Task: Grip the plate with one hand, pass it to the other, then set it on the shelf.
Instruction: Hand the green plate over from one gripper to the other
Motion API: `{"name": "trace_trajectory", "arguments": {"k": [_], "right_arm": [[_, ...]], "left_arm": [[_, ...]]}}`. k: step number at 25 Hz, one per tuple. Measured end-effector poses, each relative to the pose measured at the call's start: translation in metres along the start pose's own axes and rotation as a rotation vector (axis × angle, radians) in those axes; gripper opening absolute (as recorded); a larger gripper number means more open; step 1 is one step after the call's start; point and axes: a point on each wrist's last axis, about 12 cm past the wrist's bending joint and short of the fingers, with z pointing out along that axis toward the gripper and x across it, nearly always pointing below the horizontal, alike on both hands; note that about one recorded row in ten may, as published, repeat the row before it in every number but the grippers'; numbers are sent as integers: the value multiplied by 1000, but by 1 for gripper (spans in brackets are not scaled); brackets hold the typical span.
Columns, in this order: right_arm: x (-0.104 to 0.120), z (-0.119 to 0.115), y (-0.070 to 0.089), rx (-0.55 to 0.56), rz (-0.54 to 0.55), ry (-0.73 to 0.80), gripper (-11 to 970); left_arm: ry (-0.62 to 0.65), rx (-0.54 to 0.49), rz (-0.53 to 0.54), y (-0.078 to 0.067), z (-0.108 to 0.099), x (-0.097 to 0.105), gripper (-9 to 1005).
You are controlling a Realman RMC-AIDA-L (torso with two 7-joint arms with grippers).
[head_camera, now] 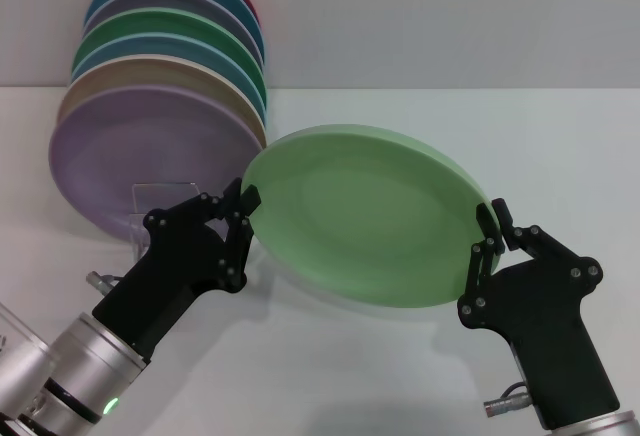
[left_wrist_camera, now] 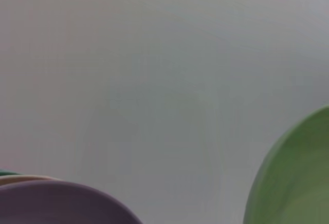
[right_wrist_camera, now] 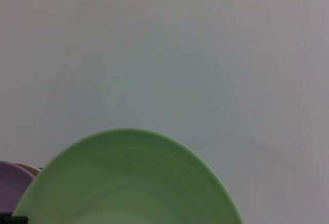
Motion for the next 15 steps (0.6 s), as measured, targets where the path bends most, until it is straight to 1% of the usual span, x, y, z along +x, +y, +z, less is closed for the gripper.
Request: {"name": "trace_trajectory", "arguments": {"k": [4, 9, 15], "right_arm": [[0, 0, 0, 0, 0, 0, 49], [0, 0, 0, -3, 0, -2, 58], [0, 0, 1, -8, 0, -5, 67]], "left_arm": [[2, 7, 1, -1, 0, 0, 98], [3, 9, 1, -1, 0, 0, 45], [8, 5, 2, 0, 0, 1, 24]]}}
